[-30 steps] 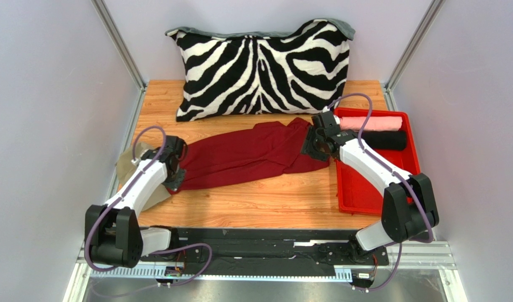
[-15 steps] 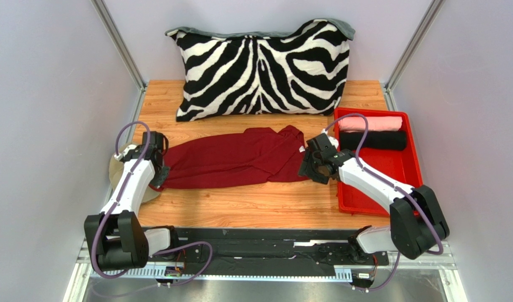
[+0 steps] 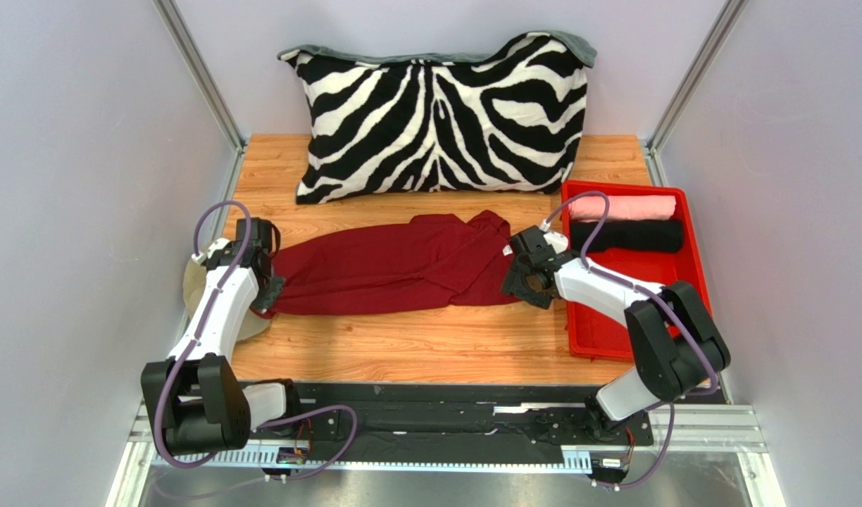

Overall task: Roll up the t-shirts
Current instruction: Flatten out the T-shirt at the center of the board.

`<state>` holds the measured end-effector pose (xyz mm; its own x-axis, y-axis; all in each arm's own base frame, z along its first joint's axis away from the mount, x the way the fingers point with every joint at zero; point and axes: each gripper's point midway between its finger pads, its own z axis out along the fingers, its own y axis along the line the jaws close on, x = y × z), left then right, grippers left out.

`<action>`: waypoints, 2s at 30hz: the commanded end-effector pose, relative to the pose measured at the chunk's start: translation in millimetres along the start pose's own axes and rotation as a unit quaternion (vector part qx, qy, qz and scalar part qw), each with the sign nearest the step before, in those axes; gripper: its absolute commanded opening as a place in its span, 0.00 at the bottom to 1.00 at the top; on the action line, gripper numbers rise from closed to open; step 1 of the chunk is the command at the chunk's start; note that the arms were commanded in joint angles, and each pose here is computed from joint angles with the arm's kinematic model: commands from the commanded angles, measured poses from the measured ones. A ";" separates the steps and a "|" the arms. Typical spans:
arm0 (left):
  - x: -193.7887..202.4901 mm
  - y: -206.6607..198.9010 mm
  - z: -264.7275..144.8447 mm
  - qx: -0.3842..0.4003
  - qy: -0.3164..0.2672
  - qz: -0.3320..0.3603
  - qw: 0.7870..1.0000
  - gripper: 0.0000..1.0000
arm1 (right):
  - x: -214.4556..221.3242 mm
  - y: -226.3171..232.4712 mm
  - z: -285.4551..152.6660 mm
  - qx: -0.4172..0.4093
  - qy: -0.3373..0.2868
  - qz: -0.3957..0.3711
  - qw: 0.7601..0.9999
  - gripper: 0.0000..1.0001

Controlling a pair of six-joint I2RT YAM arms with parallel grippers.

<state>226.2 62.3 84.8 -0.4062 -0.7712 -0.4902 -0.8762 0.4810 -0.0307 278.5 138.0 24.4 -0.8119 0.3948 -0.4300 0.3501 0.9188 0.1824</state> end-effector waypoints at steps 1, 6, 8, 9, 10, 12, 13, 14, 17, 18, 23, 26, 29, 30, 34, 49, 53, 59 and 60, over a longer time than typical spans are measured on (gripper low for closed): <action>-18.6 -7.5 -9.9 0.021 -0.024 -0.003 0.999 0.00 | -39.3 28.0 -1.7 -0.026 -0.056 0.020 0.998 0.55; -33.4 -11.6 -24.3 0.036 -0.043 0.010 0.998 0.00 | -81.9 43.8 -41.3 -0.039 -0.107 0.001 0.993 0.21; -43.8 -16.7 -34.8 0.051 -0.057 0.018 0.997 0.00 | -109.8 53.8 -70.0 -0.051 -0.136 -0.007 0.989 0.14; -47.5 -17.9 -38.6 0.056 -0.062 0.021 0.996 0.00 | -116.6 54.6 -82.1 -0.053 -0.143 -0.010 0.988 0.13; -50.8 -20.3 -42.7 0.061 -0.065 0.025 0.996 0.00 | -136.0 64.9 -101.6 -0.069 -0.164 -0.006 0.984 0.11; -60.0 -25.8 -53.6 0.076 -0.074 0.032 0.994 0.00 | -150.4 68.5 -124.4 -0.079 -0.180 -0.010 0.981 0.08; -62.1 -26.0 -57.9 0.079 -0.076 0.035 0.993 0.00 | -157.7 69.5 -133.0 -0.082 -0.187 -0.008 0.979 0.07; -69.7 -30.0 -66.1 0.090 -0.085 0.038 0.992 0.00 | -171.7 77.5 -151.8 -0.099 -0.206 -0.002 0.974 0.03; -78.6 -35.4 -81.5 0.113 -0.097 0.050 0.988 0.00 | -194.6 84.4 -189.1 -0.126 -0.242 0.006 0.962 0.00; -79.8 -37.6 -85.6 0.122 -0.098 0.052 0.986 0.00 | -197.6 84.8 -197.5 -0.130 -0.247 0.007 0.960 0.00; -83.1 -32.5 -102.9 0.131 -0.102 0.053 0.985 0.00 | -218.7 91.3 -246.2 -0.155 -0.278 0.006 0.948 0.00; -86.7 -27.2 -120.7 0.147 -0.112 0.043 0.982 0.00 | -228.0 91.8 -280.3 -0.175 -0.299 0.009 0.938 0.00; -95.0 -22.0 -150.1 0.179 -0.138 0.028 0.974 0.00 | -235.0 89.7 -315.5 -0.197 -0.322 0.012 0.926 0.00; -97.2 -17.6 -162.4 0.192 -0.149 0.020 0.970 0.00 | -235.0 86.4 -322.0 -0.196 -0.324 0.011 0.925 0.00; -113.2 -8.4 -209.0 0.241 -0.196 -0.008 0.951 0.00 | -241.5 79.9 -370.0 -0.225 -0.356 0.017 0.907 0.00; -203.5 -125.9 -278.1 0.387 -0.228 -0.051 0.892 0.00 | -325.9 116.5 -372.5 -0.251 -0.427 0.031 0.868 0.00; -239.2 -169.6 -290.5 0.404 -0.229 -0.048 0.884 0.00 | -361.4 125.5 -403.5 -0.273 -0.466 0.048 0.840 0.00; -268.3 -170.2 -346.3 0.442 -0.262 -0.048 0.857 0.00 | -368.3 115.0 -470.6 -0.314 -0.519 0.079 0.791 0.00; -266.3 -167.1 -345.7 0.440 -0.260 -0.047 0.858 0.00 | -359.5 111.0 -465.2 -0.313 -0.510 0.077 0.798 0.00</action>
<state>422.4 43.2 477.9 -0.0423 -0.6576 -0.7522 -0.3387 0.7177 -0.6084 443.2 116.4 537.3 -0.0474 0.5257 -0.8494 -0.0347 0.8489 0.5273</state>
